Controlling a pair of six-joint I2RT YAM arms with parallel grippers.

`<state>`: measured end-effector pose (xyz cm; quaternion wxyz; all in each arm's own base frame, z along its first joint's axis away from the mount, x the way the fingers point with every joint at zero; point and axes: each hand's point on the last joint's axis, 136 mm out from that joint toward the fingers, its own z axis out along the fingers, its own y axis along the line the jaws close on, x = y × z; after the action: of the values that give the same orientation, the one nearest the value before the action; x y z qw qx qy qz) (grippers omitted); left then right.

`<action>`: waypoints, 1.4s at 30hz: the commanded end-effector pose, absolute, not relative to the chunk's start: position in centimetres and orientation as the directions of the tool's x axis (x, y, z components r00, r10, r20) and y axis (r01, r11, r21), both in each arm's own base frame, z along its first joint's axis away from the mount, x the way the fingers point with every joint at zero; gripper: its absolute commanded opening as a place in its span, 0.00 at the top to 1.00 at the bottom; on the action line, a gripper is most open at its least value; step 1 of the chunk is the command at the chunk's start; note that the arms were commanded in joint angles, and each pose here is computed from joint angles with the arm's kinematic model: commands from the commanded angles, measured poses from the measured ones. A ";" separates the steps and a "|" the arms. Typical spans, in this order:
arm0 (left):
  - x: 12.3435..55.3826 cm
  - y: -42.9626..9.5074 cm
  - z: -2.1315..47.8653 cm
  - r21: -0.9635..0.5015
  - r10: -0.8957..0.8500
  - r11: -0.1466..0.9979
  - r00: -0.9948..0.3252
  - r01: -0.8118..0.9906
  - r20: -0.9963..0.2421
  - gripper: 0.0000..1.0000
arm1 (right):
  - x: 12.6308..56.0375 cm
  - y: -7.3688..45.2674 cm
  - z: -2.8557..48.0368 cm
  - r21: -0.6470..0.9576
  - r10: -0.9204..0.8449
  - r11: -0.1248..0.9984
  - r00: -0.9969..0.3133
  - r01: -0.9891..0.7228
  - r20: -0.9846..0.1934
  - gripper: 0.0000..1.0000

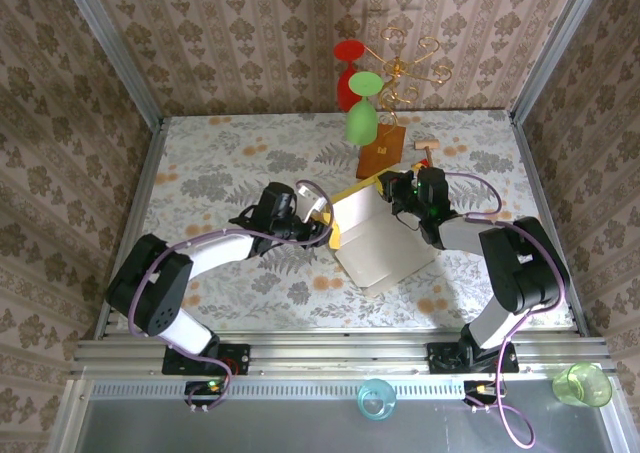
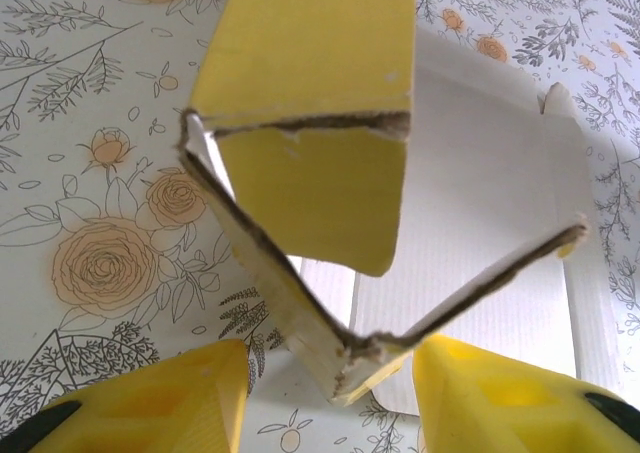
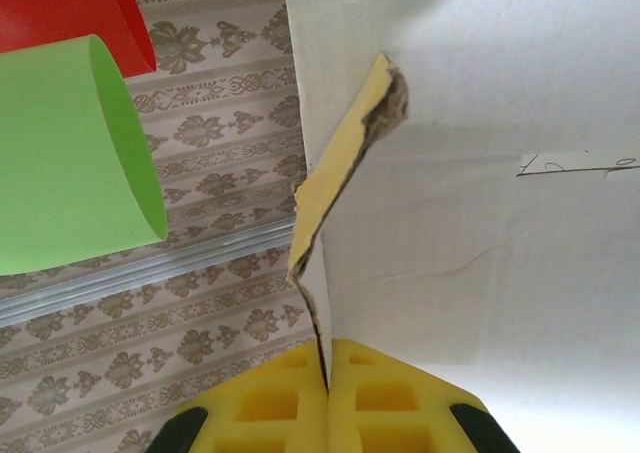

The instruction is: Fold the paper box

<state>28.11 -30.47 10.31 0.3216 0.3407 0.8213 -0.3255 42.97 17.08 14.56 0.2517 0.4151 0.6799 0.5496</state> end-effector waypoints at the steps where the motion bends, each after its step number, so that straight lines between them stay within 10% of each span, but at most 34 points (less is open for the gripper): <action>1: 29.3 -31.3 11.1 -0.289 0.327 0.575 -0.539 0.765 -0.776 0.53 | 42.9 17.2 14.4 0.958 0.835 0.029 -0.534 0.284 0.133 1.00; 42: 27.8 -33.0 9.3 -0.069 0.319 0.793 -0.508 0.606 -0.800 0.61 | 39.9 16.3 12.6 0.986 0.829 -0.033 -0.547 0.164 0.119 1.00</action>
<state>27.28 -32.75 8.94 0.3994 0.2951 0.8475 -0.1874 40.24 16.50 14.07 0.2872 0.3726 0.6358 0.6119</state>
